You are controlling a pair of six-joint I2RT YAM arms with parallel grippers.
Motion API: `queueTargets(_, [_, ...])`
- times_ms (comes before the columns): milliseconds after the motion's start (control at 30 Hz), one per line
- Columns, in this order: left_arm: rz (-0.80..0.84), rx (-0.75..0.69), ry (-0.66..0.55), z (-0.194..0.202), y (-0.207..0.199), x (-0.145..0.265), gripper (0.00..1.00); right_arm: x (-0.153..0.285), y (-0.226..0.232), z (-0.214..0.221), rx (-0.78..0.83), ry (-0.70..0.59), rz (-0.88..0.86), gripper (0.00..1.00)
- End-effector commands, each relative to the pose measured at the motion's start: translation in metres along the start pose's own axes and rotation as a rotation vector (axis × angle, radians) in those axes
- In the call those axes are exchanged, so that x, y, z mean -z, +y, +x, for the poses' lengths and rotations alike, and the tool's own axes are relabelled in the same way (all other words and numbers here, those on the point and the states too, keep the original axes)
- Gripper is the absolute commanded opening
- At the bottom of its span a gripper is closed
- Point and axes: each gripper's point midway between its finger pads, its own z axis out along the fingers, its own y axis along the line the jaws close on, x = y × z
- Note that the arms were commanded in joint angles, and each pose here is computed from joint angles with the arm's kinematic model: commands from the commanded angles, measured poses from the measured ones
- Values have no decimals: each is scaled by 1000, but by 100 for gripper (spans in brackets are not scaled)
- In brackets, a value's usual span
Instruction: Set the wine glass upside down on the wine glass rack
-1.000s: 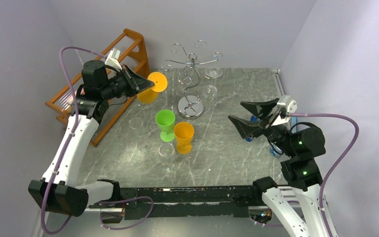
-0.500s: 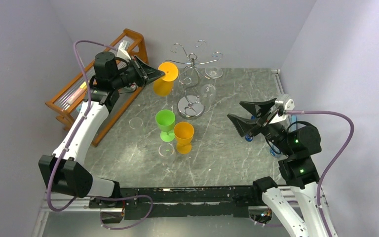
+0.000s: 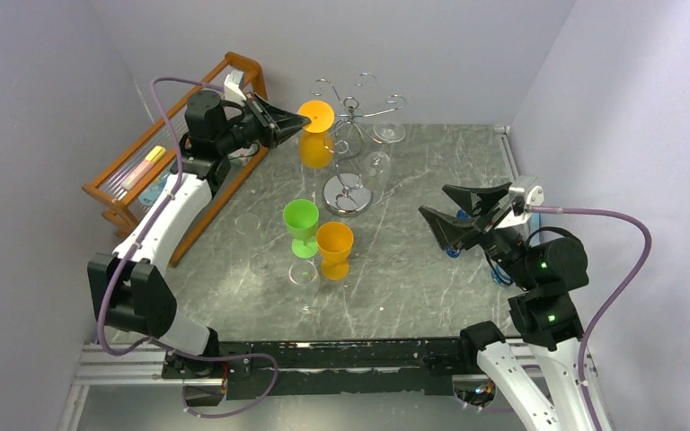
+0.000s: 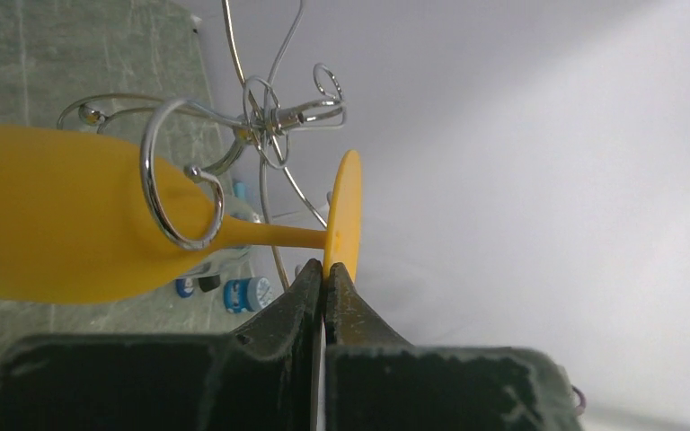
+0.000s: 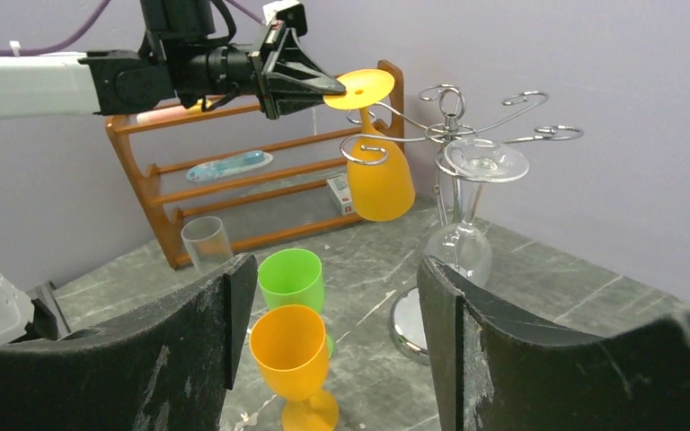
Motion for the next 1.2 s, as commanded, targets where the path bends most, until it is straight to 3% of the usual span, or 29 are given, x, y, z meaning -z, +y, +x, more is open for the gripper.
queueTargets(0, [100, 43, 14, -3, -24, -9, 5, 3, -2, -4, -4, -22, 25, 69])
queueTargets(533, [14, 31, -108, -34, 1, -24, 5, 6, -1, -11, -12, -44, 33, 69])
queueTargets(833, [1, -17, -165, -52, 6, -6, 5, 6, 2, -10, -25, -42, 23, 69])
queueTargets(1167, [-16, 2, -134, -36, 16, 7, 5, 2, 2, -6, -46, -39, 12, 69])
